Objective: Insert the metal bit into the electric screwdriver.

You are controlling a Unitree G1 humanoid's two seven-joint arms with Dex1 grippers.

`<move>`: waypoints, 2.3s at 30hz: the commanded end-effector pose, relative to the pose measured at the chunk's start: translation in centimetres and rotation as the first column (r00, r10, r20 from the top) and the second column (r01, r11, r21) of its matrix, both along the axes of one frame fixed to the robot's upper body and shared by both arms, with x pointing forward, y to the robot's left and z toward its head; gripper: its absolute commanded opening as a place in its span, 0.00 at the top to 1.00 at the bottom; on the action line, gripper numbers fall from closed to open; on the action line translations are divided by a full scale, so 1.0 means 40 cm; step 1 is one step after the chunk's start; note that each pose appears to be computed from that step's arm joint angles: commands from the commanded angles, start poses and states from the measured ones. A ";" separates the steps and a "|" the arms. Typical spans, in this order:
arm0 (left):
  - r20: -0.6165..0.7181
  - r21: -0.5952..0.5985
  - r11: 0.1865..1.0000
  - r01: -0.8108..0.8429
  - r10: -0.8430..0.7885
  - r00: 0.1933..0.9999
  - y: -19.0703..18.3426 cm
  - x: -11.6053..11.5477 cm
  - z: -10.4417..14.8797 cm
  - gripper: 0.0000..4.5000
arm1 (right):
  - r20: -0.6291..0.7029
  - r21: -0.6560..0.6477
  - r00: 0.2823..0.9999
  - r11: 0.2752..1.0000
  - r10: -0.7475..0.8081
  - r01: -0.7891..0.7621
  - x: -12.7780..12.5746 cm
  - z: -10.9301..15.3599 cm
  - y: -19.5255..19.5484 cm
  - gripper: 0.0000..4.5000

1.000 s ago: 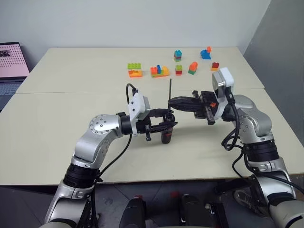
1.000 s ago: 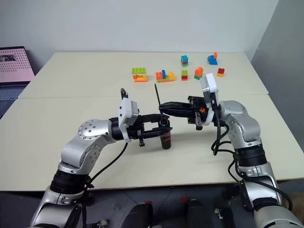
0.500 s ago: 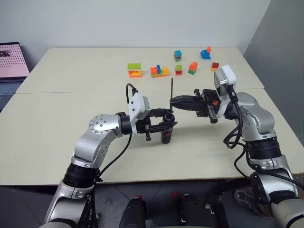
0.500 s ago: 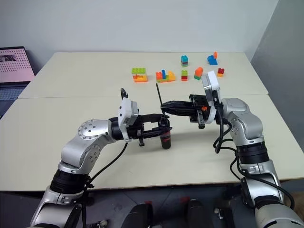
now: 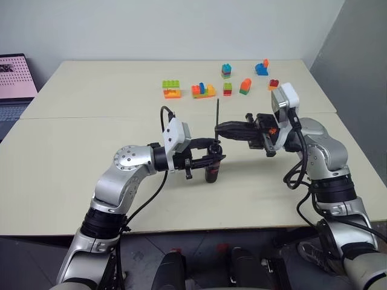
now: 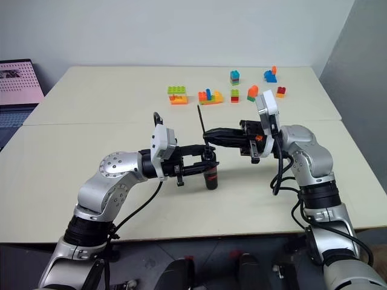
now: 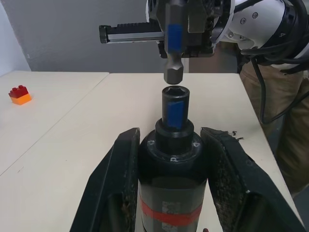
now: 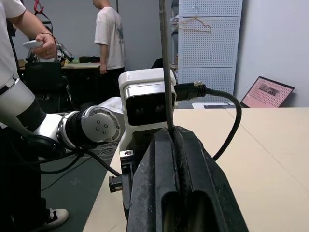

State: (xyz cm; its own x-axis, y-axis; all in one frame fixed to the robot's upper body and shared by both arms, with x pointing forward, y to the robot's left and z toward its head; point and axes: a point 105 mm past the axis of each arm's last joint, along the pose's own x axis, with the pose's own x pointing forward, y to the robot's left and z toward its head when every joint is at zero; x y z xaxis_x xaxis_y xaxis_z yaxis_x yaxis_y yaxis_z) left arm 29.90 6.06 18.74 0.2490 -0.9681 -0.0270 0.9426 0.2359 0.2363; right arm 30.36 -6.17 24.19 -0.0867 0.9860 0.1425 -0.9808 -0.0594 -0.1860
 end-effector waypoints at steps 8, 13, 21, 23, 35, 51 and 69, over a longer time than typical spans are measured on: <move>-0.033 0.026 1.000 0.012 -0.011 0.999 0.000 -0.007 -0.022 0.64 | 0.033 -0.009 0.999 1.000 0.022 -0.021 -0.024 0.002 0.002 1.00; -0.034 0.027 1.000 0.014 -0.013 0.999 -0.001 -0.009 -0.022 0.64 | 0.029 -0.005 1.000 1.000 0.012 -0.011 -0.021 0.002 0.001 1.00; -0.040 0.030 0.999 0.016 -0.014 0.999 0.001 -0.009 -0.025 0.64 | 0.049 0.028 0.999 1.000 0.007 -0.008 -0.013 0.030 0.008 1.00; -0.041 0.030 0.999 0.016 -0.014 0.999 0.001 -0.008 -0.025 0.64 | 0.049 0.028 0.999 1.000 0.006 -0.007 -0.011 0.030 0.008 1.00; -0.043 0.033 0.999 0.014 -0.012 0.999 0.005 -0.011 -0.025 0.64 | 0.033 0.000 0.999 1.000 0.014 -0.014 -0.011 0.010 0.004 1.00; -0.048 0.038 0.999 0.019 -0.017 0.999 0.006 -0.014 -0.027 0.64 | 0.040 -0.039 0.999 0.999 0.032 -0.030 -0.006 -0.004 0.005 1.00; -0.046 0.053 0.998 0.024 -0.022 0.999 0.009 -0.017 -0.030 0.64 | 0.056 -0.187 0.990 0.975 0.132 -0.119 0.011 0.006 0.028 1.00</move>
